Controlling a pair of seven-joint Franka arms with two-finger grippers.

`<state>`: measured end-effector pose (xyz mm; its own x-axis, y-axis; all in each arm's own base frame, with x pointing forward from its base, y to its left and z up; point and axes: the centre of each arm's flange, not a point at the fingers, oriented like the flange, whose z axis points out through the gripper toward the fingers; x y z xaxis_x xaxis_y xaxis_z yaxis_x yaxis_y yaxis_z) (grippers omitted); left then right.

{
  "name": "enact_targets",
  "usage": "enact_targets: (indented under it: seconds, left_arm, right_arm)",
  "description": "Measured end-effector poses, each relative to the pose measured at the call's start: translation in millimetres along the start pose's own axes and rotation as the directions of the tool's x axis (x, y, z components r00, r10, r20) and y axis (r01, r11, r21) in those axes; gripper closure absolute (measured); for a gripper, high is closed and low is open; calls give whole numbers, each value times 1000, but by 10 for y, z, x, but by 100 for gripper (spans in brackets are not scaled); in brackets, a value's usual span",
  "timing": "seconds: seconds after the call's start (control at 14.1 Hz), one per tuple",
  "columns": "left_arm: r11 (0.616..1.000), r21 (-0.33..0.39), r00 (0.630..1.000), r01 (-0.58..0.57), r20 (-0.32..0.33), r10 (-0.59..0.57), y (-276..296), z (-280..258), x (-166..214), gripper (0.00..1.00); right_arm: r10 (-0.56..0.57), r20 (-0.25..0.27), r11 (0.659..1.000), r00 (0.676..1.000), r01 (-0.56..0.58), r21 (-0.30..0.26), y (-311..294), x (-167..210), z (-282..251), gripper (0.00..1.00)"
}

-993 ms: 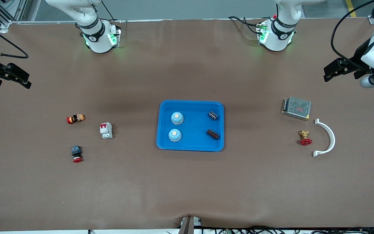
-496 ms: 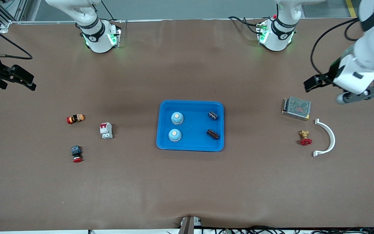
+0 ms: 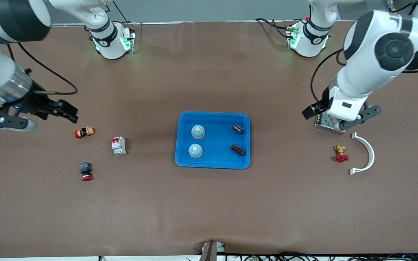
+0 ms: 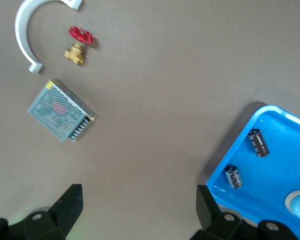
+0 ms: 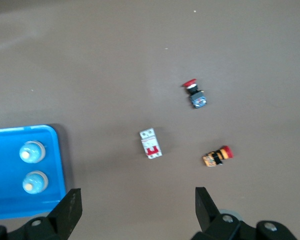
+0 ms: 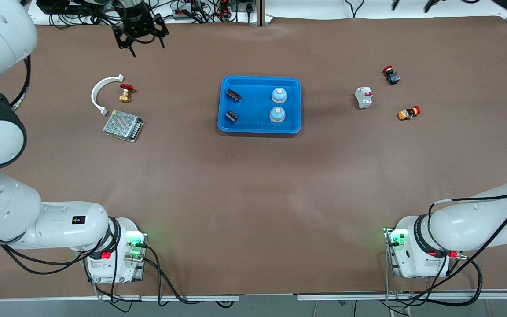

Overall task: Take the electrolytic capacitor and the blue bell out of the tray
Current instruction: 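Reach the left gripper and the right gripper toward the blue tray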

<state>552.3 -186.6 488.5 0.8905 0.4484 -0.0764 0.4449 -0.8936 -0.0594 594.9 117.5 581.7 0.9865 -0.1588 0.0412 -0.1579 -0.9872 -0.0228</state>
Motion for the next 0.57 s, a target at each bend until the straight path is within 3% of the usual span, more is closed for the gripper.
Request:
enact_targets:
  seconds: [0.28, 0.57]
  left_arm:
    - [994, -12, 994, 108, 28, -107, 349, 343, -99, 0]
    - [981, -35, 981, 191, 33, -190, 621, 734, -279, 3]
  right_arm:
    - [77, 19, 995, 997, -79, 66, -441, -2, 236, 0]
    - [122, 28, 989, 992, -124, 77, -909, -69, 496, 0]
